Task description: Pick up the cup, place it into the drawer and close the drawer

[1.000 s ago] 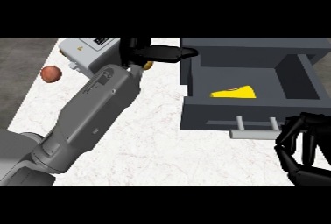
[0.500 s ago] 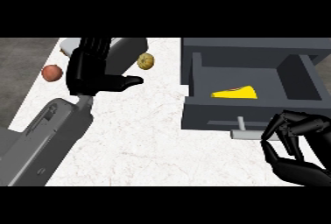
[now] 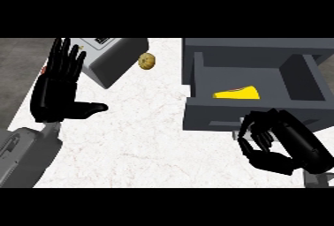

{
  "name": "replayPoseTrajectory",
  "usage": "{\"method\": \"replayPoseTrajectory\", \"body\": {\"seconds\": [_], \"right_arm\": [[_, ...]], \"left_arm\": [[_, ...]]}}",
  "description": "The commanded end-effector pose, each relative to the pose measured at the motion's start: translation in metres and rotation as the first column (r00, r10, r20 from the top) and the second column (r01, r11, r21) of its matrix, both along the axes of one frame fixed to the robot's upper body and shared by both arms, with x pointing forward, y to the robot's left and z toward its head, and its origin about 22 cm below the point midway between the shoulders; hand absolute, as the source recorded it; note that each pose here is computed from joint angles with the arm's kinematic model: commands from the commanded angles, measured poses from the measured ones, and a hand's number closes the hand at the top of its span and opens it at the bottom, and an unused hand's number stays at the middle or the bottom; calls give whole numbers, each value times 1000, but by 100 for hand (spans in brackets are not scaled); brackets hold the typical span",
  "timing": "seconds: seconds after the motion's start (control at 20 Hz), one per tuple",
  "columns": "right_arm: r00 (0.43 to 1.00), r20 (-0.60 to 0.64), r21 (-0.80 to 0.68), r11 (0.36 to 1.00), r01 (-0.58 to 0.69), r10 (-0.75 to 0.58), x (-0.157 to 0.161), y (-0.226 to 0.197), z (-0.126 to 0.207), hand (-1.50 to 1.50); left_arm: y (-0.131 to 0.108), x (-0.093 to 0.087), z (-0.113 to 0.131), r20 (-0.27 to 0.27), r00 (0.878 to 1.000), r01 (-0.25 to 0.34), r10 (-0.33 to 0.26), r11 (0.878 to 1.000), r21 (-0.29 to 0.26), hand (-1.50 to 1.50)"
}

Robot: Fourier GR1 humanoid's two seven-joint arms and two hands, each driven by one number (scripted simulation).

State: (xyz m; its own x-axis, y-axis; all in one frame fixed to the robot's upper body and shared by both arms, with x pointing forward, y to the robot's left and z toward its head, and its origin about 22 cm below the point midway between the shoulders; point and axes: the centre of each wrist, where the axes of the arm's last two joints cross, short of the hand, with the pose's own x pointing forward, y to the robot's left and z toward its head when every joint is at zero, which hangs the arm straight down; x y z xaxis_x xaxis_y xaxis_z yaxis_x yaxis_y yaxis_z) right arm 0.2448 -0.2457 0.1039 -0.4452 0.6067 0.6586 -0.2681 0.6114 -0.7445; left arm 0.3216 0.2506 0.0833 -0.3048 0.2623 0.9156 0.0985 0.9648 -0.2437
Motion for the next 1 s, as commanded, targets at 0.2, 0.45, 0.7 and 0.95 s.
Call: {"method": "replayPoseTrajectory", "body": {"seconds": [0.2,0.45,0.7,0.95], "right_arm": [[1000,16,-165,986,3,0,36,44,-64,150],[999,-20,-236,972,24,-30,62,19,-82,-150],[999,-45,-316,949,14,-30,84,38,-114,-150],[995,-92,-291,957,4,-32,110,47,-130,-150]], "left_arm": [[45,-36,-12,-8,1000,-9,9,1000,14,-150],[64,-44,-32,-1,1000,-18,18,1000,-14,-150],[81,-48,-29,1,1000,-18,18,1000,-18,-150],[83,-53,-37,-17,999,-28,27,999,-16,-150]]}}
